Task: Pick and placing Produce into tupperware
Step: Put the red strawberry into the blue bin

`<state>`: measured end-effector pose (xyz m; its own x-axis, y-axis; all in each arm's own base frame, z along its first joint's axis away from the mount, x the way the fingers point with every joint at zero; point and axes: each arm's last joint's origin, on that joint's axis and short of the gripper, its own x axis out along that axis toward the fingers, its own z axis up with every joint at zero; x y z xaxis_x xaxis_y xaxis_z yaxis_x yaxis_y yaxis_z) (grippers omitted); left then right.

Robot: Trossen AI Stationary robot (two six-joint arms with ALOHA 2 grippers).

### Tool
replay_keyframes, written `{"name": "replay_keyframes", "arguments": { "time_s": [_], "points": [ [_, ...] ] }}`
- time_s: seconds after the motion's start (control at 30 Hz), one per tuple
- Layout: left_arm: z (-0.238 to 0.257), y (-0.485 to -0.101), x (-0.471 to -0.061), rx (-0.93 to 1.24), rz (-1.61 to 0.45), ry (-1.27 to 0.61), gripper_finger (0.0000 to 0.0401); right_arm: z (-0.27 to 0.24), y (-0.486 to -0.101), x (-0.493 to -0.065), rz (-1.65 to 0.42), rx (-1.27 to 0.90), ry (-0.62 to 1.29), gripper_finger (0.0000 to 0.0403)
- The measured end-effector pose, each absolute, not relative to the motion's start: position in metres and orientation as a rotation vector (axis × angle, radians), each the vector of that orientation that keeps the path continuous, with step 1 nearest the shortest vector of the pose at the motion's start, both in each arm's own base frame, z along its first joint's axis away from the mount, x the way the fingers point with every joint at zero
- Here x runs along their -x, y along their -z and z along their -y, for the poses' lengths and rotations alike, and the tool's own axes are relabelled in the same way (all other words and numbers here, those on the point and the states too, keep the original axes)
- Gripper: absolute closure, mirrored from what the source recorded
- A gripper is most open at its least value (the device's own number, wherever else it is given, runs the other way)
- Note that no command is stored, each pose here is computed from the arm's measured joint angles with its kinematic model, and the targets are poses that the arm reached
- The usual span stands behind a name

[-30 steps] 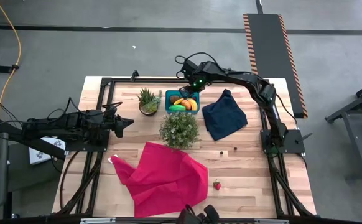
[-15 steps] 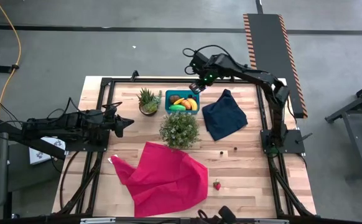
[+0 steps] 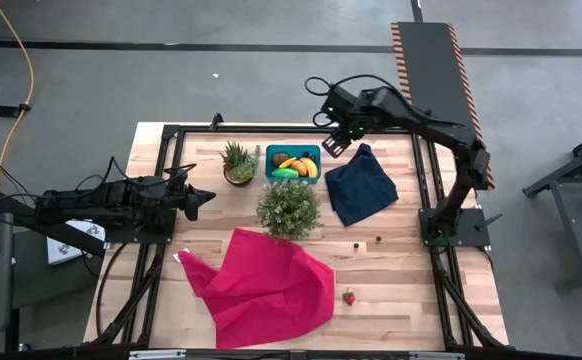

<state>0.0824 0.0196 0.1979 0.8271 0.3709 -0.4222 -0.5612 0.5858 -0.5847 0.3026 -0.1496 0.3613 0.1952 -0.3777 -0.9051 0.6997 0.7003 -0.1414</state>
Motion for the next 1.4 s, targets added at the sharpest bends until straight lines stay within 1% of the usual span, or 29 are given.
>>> {"name": "replay_keyframes", "arguments": {
  "time_s": [0.27,0.43,0.63,0.8,0.97,1.13,1.3,1.4],
  "points": [
    [-0.020,-0.198,-0.082,0.771,-0.267,-0.551,0.0400,0.107,-0.397,-0.275,-1.086,-0.298,0.706,0.0247],
    [-0.020,-0.198,-0.082,0.772,-0.268,-0.549,0.0400,0.079,-0.402,-0.257,-1.034,-0.275,0.660,0.0247],
    [-0.020,-0.198,-0.082,0.772,-0.267,-0.549,0.0400,0.046,-0.375,-0.226,-0.958,-0.371,0.647,0.0247],
    [-0.020,-0.198,-0.082,0.771,-0.267,-0.549,0.0400,0.019,-0.350,-0.204,-0.897,-0.522,0.548,0.0247],
    [-0.020,-0.198,-0.082,0.771,-0.267,-0.549,0.0400,-0.001,-0.334,-0.187,-0.881,-0.589,0.489,0.0247],
    [-0.020,-0.198,-0.082,0.770,-0.267,-0.552,0.0400,-0.020,-0.319,-0.181,-0.939,-0.580,0.358,0.0247],
    [-0.020,-0.198,-0.082,0.770,-0.267,-0.552,0.0400,-0.043,-0.301,-0.184,-0.988,-0.575,0.183,0.0247],
    [-0.020,-0.198,-0.082,0.770,-0.266,-0.553,0.0400,-0.056,-0.290,-0.185,-1.000,-0.604,0.130,0.0247]
  ]
}}
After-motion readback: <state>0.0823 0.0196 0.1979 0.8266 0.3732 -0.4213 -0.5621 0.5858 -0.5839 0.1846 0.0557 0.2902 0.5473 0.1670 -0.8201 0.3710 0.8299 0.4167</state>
